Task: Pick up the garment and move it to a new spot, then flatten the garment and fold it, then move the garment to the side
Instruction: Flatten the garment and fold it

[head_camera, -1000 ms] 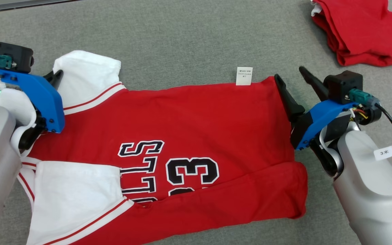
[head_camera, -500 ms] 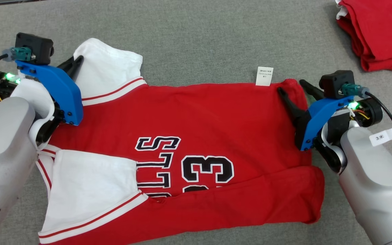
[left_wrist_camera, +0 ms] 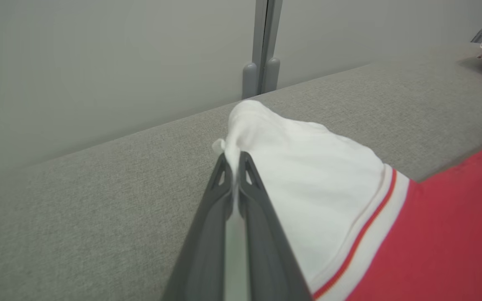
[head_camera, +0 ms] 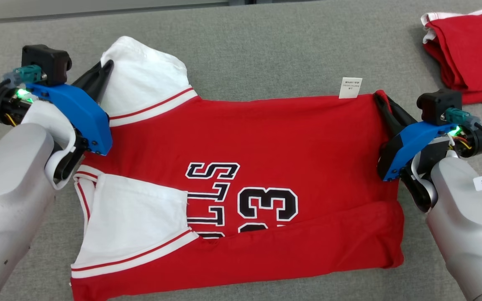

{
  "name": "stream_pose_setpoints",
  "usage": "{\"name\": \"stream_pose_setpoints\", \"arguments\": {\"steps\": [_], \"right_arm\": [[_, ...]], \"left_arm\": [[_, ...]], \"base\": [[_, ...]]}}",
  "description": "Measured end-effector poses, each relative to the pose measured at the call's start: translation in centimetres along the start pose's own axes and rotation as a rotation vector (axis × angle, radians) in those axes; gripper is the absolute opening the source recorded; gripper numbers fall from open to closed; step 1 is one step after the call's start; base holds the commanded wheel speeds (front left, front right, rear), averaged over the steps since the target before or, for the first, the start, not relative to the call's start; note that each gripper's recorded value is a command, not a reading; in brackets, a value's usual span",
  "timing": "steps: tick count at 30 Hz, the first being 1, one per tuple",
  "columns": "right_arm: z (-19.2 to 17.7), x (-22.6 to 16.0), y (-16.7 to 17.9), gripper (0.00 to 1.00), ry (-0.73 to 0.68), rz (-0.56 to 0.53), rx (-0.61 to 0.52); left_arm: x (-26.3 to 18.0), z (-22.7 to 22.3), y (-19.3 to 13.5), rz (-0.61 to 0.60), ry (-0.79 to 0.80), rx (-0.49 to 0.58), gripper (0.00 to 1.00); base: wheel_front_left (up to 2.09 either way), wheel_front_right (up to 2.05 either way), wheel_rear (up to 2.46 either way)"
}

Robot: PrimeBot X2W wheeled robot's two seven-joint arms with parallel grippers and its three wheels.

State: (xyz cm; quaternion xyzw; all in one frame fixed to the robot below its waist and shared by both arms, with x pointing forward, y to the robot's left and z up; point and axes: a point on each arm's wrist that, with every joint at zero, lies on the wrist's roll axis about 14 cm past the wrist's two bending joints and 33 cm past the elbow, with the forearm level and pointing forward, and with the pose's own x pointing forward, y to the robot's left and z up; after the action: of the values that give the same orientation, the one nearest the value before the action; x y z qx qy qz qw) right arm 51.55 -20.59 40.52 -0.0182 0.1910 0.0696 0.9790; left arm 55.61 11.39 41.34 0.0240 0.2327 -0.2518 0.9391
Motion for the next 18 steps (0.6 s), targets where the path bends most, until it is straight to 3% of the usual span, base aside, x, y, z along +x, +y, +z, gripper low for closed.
{"name": "stream_pose_setpoints", "arguments": {"steps": [6, 18], "right_arm": [[1.7, -0.6, 0.7, 0.00, -0.080, 0.009, 0.008], [0.3, -3.6, 1.7, 0.00, -0.116, 0.018, 0.029]], "left_arm": [[-2.5, 0.7, -1.0, -0.012, -0.077, 0.005, 0.00], [-7.7, -3.0, -3.9, -0.029, -0.089, -0.023, 0.00]], "base": [[0.00, 0.00, 0.00], [0.00, 0.00, 0.00]]}}
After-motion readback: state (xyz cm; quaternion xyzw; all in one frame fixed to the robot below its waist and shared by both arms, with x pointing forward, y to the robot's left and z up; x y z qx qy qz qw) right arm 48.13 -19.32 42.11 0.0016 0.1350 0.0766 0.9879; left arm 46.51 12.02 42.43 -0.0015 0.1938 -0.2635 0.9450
